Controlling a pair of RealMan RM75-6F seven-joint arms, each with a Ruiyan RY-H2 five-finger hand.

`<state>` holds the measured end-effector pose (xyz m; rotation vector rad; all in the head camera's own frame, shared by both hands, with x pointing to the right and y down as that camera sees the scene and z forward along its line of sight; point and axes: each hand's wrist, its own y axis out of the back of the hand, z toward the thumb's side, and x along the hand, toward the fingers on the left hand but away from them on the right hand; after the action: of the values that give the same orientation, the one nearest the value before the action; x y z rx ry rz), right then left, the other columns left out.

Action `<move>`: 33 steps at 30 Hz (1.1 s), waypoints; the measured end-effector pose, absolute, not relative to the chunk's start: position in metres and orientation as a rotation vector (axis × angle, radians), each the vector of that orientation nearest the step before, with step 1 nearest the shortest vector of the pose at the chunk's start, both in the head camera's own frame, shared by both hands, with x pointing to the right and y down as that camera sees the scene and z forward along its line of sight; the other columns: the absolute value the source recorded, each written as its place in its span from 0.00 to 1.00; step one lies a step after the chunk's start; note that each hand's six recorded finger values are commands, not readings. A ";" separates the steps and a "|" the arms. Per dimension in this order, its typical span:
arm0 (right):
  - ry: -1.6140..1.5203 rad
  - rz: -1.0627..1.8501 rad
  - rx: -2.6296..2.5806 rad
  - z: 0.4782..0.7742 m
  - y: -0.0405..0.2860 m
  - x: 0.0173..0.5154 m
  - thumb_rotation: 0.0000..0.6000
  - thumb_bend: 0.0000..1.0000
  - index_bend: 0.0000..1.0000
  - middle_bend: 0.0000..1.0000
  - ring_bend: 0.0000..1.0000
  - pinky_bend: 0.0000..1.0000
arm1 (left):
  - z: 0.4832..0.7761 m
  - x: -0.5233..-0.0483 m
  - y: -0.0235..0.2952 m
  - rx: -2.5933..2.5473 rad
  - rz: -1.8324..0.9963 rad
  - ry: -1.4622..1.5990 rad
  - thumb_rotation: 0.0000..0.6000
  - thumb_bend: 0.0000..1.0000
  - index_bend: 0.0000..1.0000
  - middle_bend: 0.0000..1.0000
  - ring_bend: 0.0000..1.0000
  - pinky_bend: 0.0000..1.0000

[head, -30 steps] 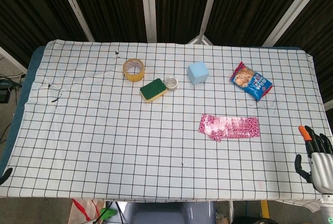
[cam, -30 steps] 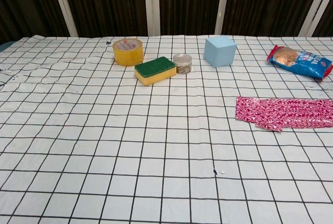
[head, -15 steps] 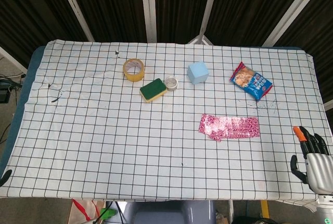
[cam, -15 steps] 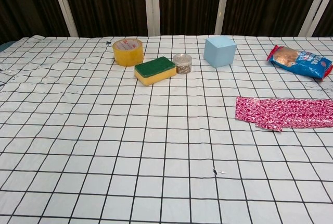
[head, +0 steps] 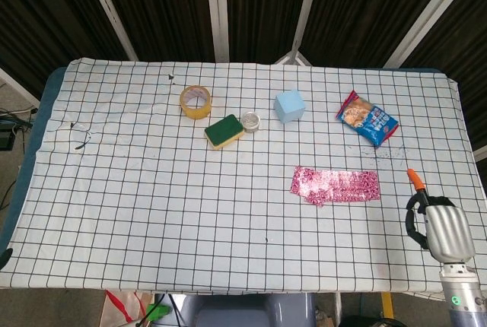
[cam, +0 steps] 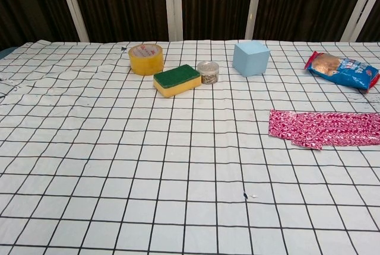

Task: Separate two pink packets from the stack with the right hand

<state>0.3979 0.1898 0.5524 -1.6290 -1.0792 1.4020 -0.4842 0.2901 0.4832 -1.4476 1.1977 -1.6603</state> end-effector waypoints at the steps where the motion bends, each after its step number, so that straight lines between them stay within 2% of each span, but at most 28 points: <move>1: -1.063 1.405 -1.631 0.555 0.186 0.395 1.00 0.65 0.05 0.62 0.61 0.49 | 0.484 -0.483 0.290 -1.449 -1.661 1.194 1.00 0.32 0.15 0.00 0.00 0.10; 8: -0.923 1.436 -1.664 0.581 0.168 0.366 1.00 0.65 0.15 0.75 0.71 0.53 | 0.487 -0.483 0.288 -1.447 -1.669 1.194 1.00 0.32 0.15 0.00 0.00 0.10; 12: -0.849 1.446 -1.681 0.595 0.163 0.348 1.00 0.72 0.19 0.81 0.76 0.57 | 0.487 -0.484 0.288 -1.445 -1.676 1.193 1.00 0.32 0.15 0.00 0.00 0.10; 33: -0.609 1.485 -1.796 0.660 0.166 0.272 1.00 0.74 0.19 0.81 0.76 0.57 | 0.496 -0.486 0.282 -1.438 -1.706 1.179 1.00 0.32 0.15 0.00 0.00 0.10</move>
<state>0.2725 0.1656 0.6599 -1.7957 -0.6090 1.4851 -0.4858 0.2819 0.4956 -1.4378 1.1786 -1.7059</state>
